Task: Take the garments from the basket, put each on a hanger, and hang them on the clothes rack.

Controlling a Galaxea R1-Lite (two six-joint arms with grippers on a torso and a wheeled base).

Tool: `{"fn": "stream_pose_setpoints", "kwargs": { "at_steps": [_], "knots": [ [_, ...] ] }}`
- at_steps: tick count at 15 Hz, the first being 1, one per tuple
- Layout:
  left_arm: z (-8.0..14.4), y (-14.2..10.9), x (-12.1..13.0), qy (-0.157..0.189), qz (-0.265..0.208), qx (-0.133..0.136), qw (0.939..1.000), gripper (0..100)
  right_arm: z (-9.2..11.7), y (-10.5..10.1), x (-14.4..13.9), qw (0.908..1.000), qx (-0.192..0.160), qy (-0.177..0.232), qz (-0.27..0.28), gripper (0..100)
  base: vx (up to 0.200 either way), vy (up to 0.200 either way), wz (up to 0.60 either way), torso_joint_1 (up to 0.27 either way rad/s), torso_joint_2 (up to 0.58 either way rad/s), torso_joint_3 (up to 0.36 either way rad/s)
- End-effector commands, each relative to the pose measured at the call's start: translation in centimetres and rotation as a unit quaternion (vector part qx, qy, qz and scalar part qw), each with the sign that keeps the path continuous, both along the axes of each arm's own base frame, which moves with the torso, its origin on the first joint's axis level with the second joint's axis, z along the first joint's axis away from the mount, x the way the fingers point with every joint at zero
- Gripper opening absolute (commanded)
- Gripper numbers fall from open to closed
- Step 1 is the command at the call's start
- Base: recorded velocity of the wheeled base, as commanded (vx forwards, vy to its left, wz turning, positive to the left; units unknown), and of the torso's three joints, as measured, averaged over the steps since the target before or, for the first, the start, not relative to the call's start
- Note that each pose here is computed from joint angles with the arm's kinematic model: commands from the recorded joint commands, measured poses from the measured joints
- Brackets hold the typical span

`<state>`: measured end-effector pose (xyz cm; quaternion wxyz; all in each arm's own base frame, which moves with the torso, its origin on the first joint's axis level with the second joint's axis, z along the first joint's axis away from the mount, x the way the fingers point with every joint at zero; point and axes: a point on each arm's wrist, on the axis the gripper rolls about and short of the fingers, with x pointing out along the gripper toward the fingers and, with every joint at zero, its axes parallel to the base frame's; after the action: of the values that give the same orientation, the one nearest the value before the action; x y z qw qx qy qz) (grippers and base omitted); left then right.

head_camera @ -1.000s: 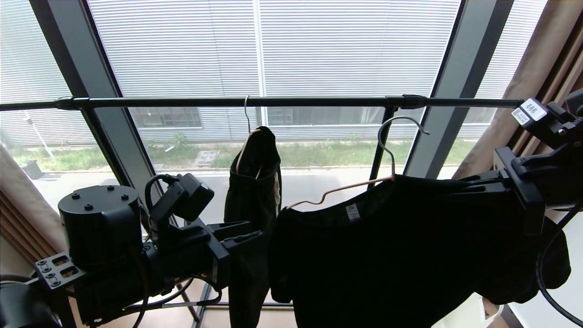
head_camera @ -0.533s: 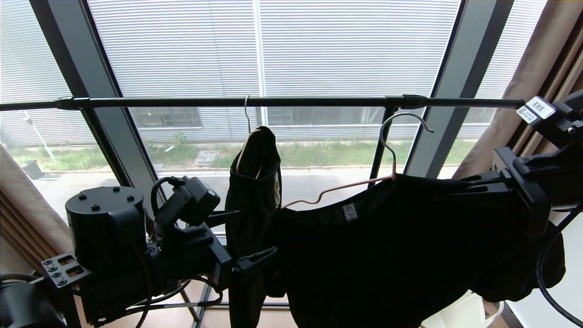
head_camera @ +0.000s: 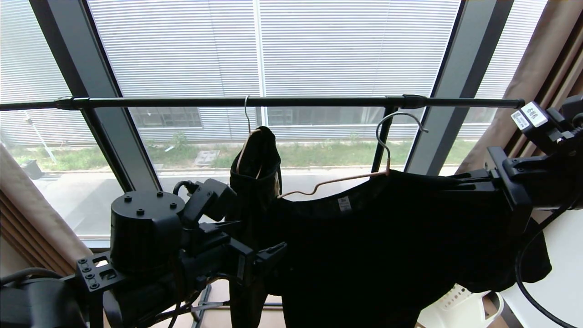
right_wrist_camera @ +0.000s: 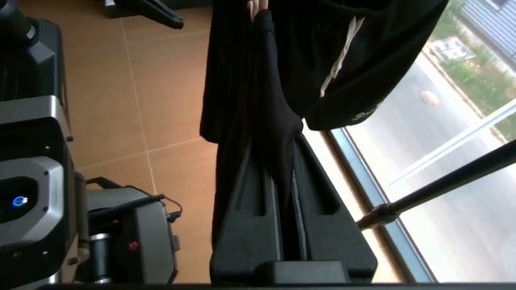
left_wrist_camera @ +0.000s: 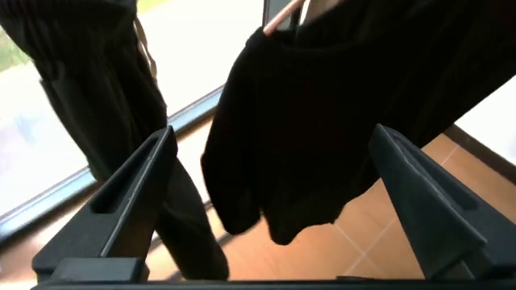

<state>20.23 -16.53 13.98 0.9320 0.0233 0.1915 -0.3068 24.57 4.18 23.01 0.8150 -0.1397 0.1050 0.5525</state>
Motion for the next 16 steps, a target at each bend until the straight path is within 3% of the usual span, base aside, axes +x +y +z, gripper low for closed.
{"fn": "stream_pose_setpoints", "kwargs": {
  "at_steps": [1, 5, 8, 11, 16],
  "knots": [
    [1.1, -1.6, -0.1, 0.017, 0.008, -0.011, 0.9998, 100, -1.5, 0.2, -0.4, 0.9999, 0.0, 0.012, 0.005, 0, 0.0, 0.0, 0.0, 0.0, 0.0, 0.0],
    [2.6, -2.9, 0.3, 0.053, 0.031, -0.031, 0.9976, 100, -1.5, 0.2, -0.6, 0.9999, 0.001, 0.009, 0.004, 0, 0.0, 0.0, 0.0, 0.0, 0.0, 0.0],
    [2.8, -3.4, 0.0, 0.067, 0.052, -0.02, 0.9962, 100, -1.4, 0.2, -0.5, 1.0, 0.002, 0.0, 0.004, 0, 0.0, 0.0, 0.0, 0.0, 0.0, 0.0],
    [2.5, -3.2, -0.1, 0.064, 0.068, -0.009, 0.9956, 100, -1.3, 0.2, -0.6, 1.0, 0.003, -0.001, 0.003, 0, 0.0, 0.0, 0.0, 0.0, 0.0, 0.0],
    [2.5, -4.1, 0.4, 0.067, 0.091, -0.02, 0.9933, 100, -1.3, 0.2, -0.6, 1.0, 0.003, 0.0, 0.003, 0, 0.0, 0.0, 0.0, 0.0, 0.0, 0.0]
  ]
}}
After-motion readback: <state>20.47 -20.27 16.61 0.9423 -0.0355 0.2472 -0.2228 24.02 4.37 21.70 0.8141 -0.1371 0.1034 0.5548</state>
